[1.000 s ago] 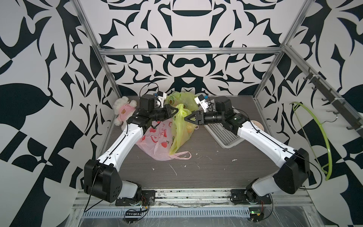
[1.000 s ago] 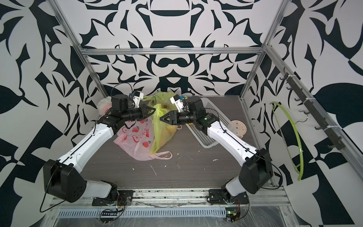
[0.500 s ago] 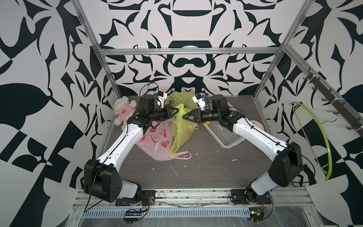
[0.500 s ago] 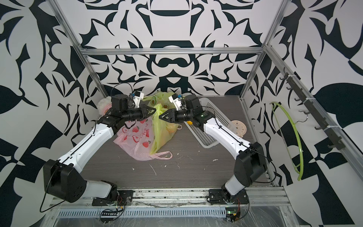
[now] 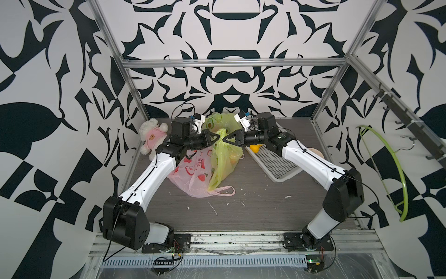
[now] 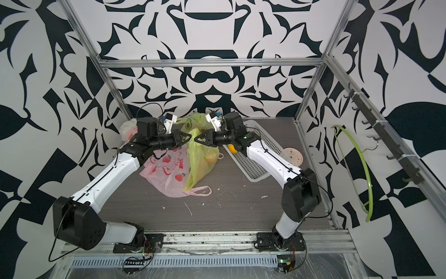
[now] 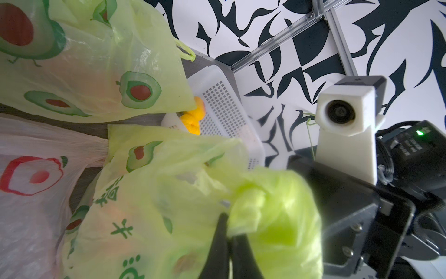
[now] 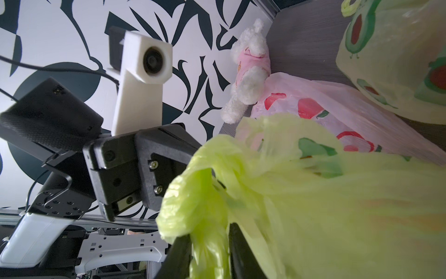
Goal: Place the peach into a plastic bag & tie a knot
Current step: Tie the plastic bag at the center of the board.
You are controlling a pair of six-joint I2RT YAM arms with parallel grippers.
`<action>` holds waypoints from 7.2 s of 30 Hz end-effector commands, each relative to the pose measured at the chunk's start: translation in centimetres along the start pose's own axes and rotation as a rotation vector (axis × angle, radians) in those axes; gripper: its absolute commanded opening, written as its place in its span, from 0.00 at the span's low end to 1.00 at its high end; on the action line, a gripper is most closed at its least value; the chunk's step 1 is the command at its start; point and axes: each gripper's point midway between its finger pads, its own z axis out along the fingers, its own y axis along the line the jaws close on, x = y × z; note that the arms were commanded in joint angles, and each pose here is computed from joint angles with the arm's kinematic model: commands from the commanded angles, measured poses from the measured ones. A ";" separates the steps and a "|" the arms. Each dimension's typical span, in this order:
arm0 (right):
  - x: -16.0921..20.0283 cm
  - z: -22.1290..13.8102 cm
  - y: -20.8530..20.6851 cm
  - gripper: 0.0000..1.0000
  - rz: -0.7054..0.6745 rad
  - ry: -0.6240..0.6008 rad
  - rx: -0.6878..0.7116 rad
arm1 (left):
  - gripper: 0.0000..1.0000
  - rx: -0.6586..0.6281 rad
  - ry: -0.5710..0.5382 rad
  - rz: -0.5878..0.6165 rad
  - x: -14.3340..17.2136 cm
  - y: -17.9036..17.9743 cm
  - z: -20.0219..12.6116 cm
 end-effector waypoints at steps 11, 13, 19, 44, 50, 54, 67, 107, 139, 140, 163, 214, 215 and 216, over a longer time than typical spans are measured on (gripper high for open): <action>0.0 -2.6 3.9 0.00 -0.089 -0.034 -0.062 | 0.00 -0.024 -0.031 0.027 -0.7 -0.4 -1.1; 0.6 -3.4 3.3 0.00 -0.092 -0.028 -0.017 | 0.00 -0.046 -0.044 0.032 -1.3 -0.2 -1.9; 3.8 -7.0 0.0 0.00 -0.088 -0.017 0.170 | 0.00 -0.108 -0.119 0.009 -4.9 1.4 -6.3; -3.5 -9.1 -1.5 0.00 -0.039 -0.157 0.194 | 0.00 -0.146 -0.188 0.199 -11.8 0.9 -9.9; -2.1 -1.4 2.6 0.00 -0.134 -0.022 0.104 | 0.00 -0.191 -0.104 0.311 -7.0 -3.3 -5.2; -1.4 1.3 1.3 0.00 -0.102 0.019 0.128 | 0.00 -0.233 -0.088 0.225 -5.8 -0.4 -3.5; -1.0 0.2 -1.5 0.00 -0.127 0.023 0.270 | 0.00 -0.056 -0.196 0.170 -7.3 -4.0 -4.8; 1.2 8.9 -4.3 0.28 -0.136 -0.027 0.324 | 0.00 -0.179 -0.243 -0.084 -3.7 -1.3 -5.4; 3.0 7.0 -8.1 0.23 -0.104 0.005 0.415 | 0.00 -0.377 -0.137 -0.070 -2.7 0.9 -6.9; 3.1 6.9 -8.3 0.22 -0.105 0.009 0.421 | 0.00 -0.381 -0.138 -0.064 -2.8 0.7 -7.1; 4.0 5.8 -9.5 0.11 -0.157 0.033 0.517 | 0.12 -0.386 -0.046 -0.036 -1.0 -0.8 -9.0; 6.0 -1.8 -3.3 0.50 -0.253 -0.062 0.519 | 0.00 -0.434 -0.106 0.134 0.4 -1.4 -13.0; 5.3 -2.8 -3.4 0.52 -0.212 -0.099 0.510 | 0.00 -0.413 -0.109 0.141 0.5 -1.7 -12.9; 4.4 -3.8 -3.5 0.53 -0.162 -0.141 0.491 | 0.00 -0.396 -0.115 0.147 0.5 -2.0 -12.9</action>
